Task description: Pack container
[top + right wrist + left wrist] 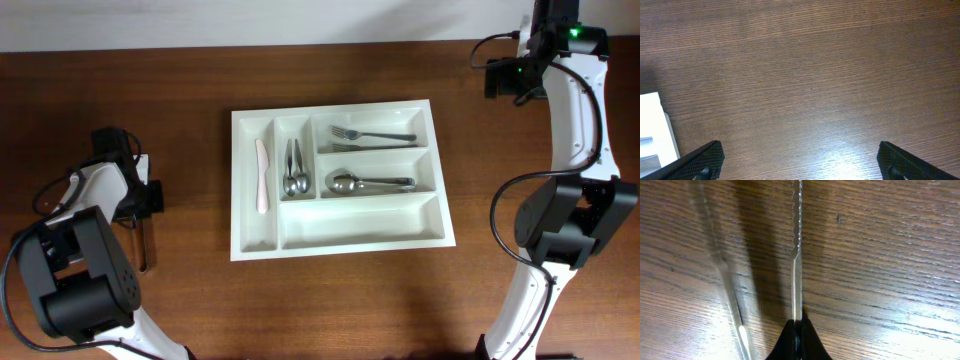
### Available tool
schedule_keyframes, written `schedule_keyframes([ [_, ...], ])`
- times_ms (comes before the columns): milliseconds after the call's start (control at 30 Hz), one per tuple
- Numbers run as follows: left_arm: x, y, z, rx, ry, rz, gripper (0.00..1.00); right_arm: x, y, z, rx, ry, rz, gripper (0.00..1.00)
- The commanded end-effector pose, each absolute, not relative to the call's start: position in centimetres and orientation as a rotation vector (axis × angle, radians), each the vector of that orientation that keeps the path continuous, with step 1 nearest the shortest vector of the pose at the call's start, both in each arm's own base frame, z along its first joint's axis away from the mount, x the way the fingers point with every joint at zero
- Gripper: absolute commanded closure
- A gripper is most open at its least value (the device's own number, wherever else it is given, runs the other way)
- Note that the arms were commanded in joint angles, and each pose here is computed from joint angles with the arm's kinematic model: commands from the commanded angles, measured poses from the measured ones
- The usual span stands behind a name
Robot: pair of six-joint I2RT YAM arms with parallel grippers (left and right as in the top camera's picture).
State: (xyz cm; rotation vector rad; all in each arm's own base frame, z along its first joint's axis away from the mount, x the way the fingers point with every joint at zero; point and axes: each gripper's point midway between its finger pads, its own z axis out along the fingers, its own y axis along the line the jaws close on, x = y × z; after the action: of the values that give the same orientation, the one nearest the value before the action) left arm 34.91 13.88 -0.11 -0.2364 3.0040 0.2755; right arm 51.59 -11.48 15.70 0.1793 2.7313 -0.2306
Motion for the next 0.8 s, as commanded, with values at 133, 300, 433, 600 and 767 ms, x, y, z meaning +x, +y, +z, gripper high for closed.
schedule_keyframes([
  [133,36.2,14.3,2.8,-0.232,3.011,0.261,0.98,51.7,-11.5,18.0,0.195,2.678,-0.247,0.01],
  [300,40.8,11.9,9.8,-0.132,2.854,0.120,0.98,51.7,-11.5,18.0,0.195,2.678,-0.247,0.01],
  [433,43.7,6.5,15.1,0.093,2.705,-0.088,0.98,51.7,-11.5,18.0,0.195,2.678,-0.247,0.01],
  [600,44.8,-2.8,19.2,0.518,2.515,-0.297,0.98,51.7,-11.5,18.0,0.195,2.678,-0.247,0.01],
  [767,42.9,-12.0,19.5,0.996,2.359,-0.368,0.98,51.6,-11.5,18.0,0.195,2.679,-0.247,0.01],
])
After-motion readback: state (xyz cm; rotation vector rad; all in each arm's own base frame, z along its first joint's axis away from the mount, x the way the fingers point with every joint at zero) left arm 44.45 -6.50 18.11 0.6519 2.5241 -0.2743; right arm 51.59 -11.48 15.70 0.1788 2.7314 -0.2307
